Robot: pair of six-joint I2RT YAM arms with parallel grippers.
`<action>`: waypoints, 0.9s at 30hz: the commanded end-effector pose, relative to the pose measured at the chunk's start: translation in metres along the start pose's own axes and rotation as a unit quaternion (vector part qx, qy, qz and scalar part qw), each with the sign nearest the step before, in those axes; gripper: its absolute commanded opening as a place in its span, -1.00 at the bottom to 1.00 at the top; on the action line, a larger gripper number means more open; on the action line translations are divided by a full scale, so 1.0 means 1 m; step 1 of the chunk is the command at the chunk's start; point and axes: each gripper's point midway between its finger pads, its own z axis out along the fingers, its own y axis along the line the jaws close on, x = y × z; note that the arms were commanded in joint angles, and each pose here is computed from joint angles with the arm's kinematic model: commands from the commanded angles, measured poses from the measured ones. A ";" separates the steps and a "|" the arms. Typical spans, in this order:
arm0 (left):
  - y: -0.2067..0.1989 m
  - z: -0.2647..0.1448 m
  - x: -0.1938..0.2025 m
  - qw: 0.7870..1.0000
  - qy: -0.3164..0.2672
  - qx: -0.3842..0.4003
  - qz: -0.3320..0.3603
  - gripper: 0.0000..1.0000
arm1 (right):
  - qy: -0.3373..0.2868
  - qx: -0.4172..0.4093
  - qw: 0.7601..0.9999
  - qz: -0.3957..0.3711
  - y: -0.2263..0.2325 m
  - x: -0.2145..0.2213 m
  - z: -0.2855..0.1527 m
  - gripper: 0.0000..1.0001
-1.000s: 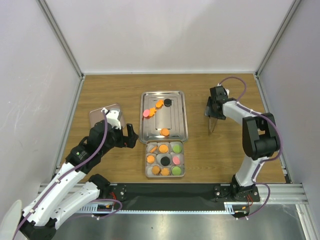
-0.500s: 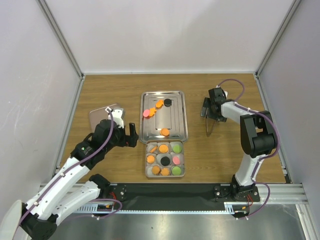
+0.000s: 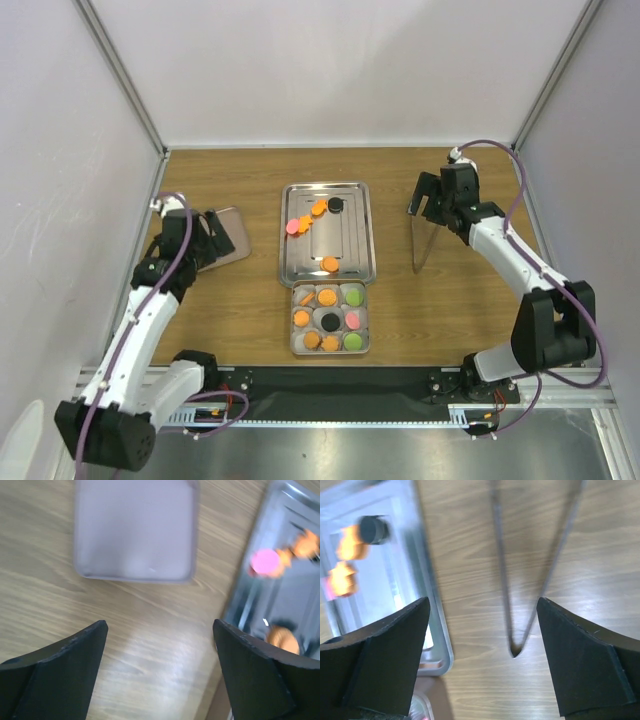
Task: Pack the cookies
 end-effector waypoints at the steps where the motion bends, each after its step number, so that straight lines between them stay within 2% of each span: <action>1: 0.015 0.015 -0.034 0.997 -0.031 -0.037 -0.066 0.84 | -0.013 -0.060 0.998 -0.004 0.023 -0.004 -0.015 0.84; 5: 0.061 0.050 -0.049 0.987 -0.035 -0.117 -0.101 0.76 | -0.005 -0.089 0.996 -0.025 0.028 0.001 -0.013 0.79; 8: 0.083 0.070 -0.059 0.981 -0.040 -0.149 -0.117 0.75 | -0.002 -0.122 0.992 -0.039 0.033 0.005 -0.014 0.75; 10: 0.098 0.089 -0.056 0.978 -0.019 -0.165 -0.125 0.72 | 0.005 -0.156 0.987 -0.049 0.042 0.008 -0.016 0.76; 20: 0.139 0.160 -0.031 0.973 0.072 -0.187 -0.117 0.57 | 0.016 -0.190 0.981 -0.035 0.034 0.014 -0.018 0.71; 23: 0.147 0.172 -0.022 0.972 0.092 -0.180 -0.117 0.48 | 0.011 -0.204 0.979 -0.025 0.034 0.012 -0.023 0.71; 27: 0.151 0.180 -0.020 0.971 0.104 -0.181 -0.113 0.26 | 0.010 -0.202 0.979 -0.023 0.032 0.012 -0.024 0.71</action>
